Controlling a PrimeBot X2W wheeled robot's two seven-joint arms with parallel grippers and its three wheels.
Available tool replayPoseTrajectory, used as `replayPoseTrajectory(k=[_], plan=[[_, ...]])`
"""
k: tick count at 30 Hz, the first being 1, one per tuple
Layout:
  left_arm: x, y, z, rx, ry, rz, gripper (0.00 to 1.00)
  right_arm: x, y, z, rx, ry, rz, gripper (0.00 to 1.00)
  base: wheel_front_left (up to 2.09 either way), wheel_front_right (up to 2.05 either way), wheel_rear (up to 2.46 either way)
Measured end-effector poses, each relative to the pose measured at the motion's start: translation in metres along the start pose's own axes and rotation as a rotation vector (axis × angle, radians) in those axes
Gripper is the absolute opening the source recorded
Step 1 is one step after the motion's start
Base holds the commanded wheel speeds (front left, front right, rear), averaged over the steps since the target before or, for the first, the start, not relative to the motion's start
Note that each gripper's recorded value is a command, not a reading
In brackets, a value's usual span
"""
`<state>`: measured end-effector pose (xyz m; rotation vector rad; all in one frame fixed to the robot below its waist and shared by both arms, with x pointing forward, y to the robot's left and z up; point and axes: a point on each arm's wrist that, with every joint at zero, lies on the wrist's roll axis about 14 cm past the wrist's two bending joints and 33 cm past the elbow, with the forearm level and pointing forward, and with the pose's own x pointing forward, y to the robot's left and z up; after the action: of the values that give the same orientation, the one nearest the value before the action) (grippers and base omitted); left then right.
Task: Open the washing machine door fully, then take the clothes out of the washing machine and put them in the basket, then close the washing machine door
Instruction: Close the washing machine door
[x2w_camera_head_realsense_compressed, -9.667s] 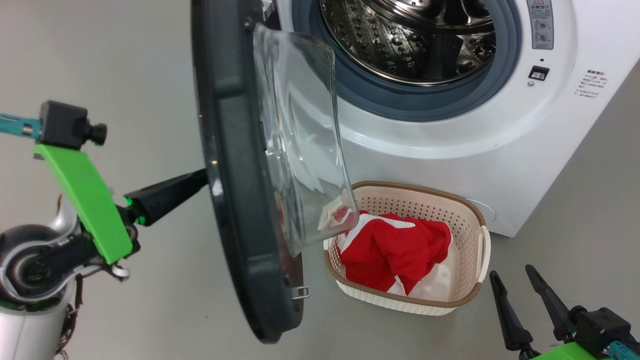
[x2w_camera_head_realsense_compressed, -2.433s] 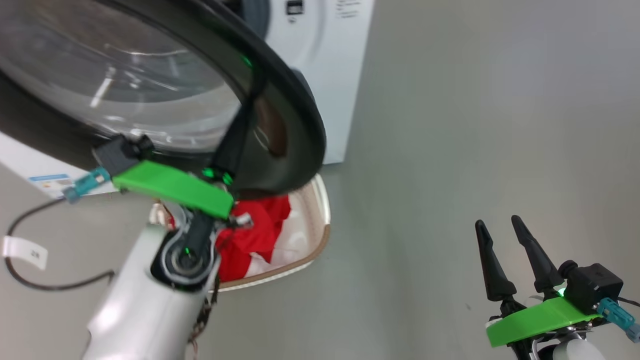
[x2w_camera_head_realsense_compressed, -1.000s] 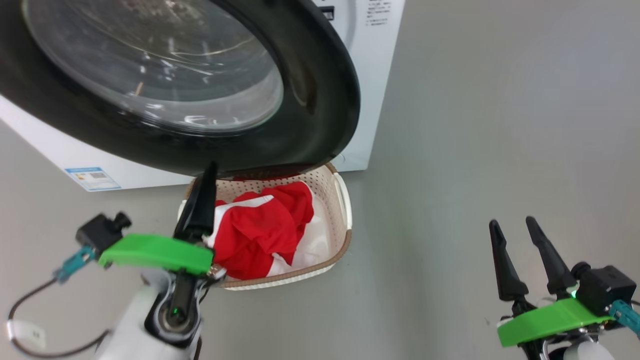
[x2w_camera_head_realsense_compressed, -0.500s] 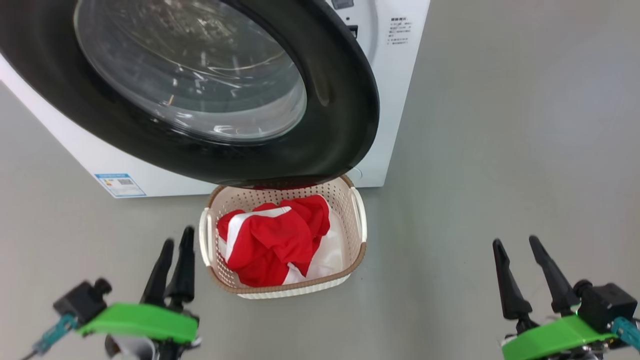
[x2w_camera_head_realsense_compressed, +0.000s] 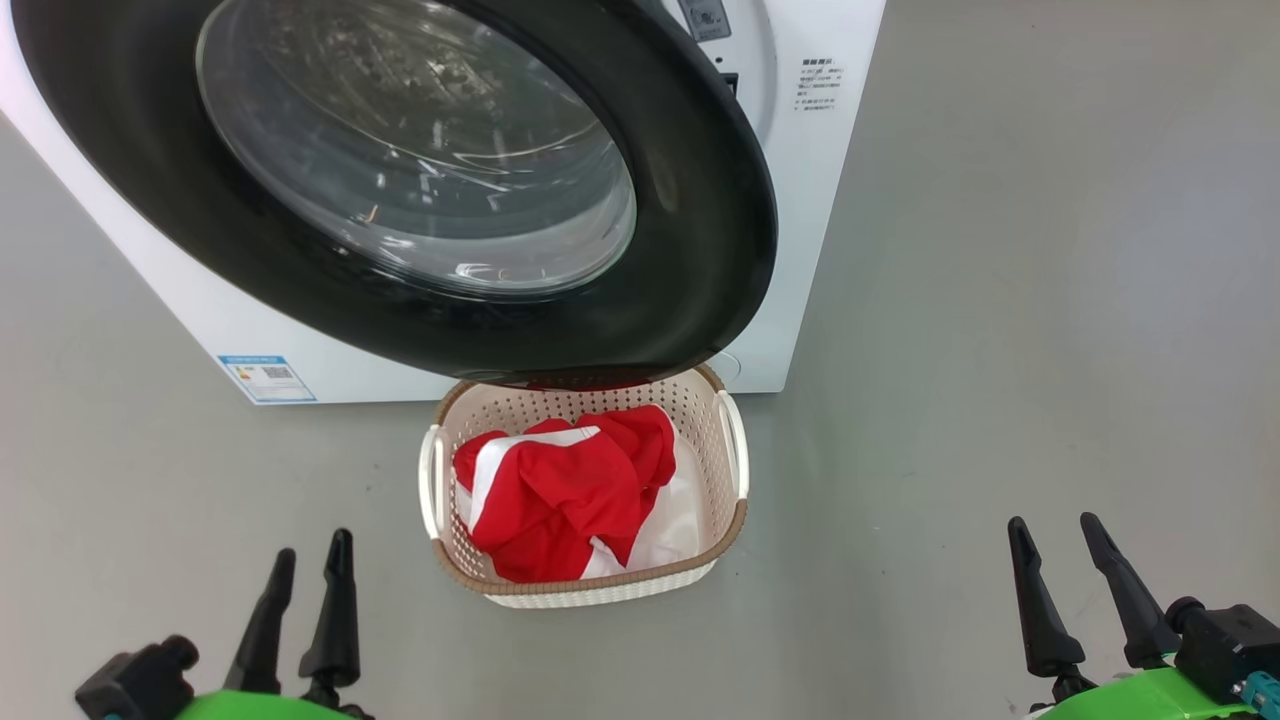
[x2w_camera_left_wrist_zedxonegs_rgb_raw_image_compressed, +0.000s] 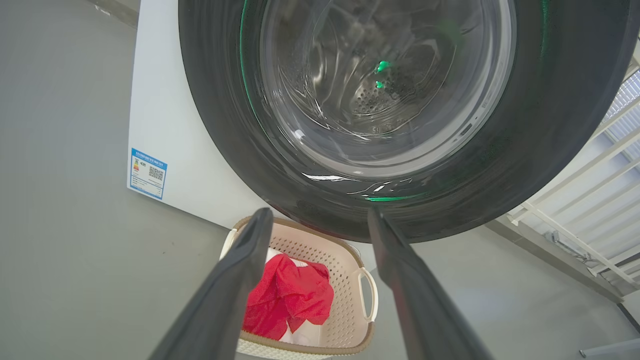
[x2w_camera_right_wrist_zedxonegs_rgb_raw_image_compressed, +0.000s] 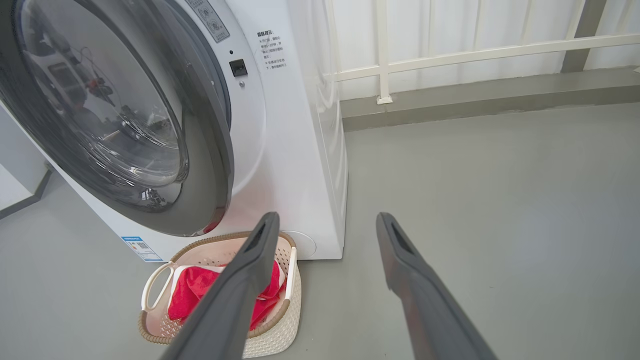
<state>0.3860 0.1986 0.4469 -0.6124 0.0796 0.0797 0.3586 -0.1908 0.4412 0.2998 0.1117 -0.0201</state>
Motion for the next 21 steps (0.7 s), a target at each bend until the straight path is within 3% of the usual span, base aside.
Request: replayPoseTrajectory(k=[15,21], plan=[[-0.016,-0.002,0.012,0.362,-0.029,-0.037,1.00,-0.002,-0.004,0.001,-0.001,-0.003,-0.013,1.00,0.00,0.00,0.00],[-0.021,-0.006,0.016,0.411,-0.048,-0.041,1.00,-0.001,-0.003,0.003,-0.001,-0.010,-0.009,1.00,0.00,0.00,0.00]])
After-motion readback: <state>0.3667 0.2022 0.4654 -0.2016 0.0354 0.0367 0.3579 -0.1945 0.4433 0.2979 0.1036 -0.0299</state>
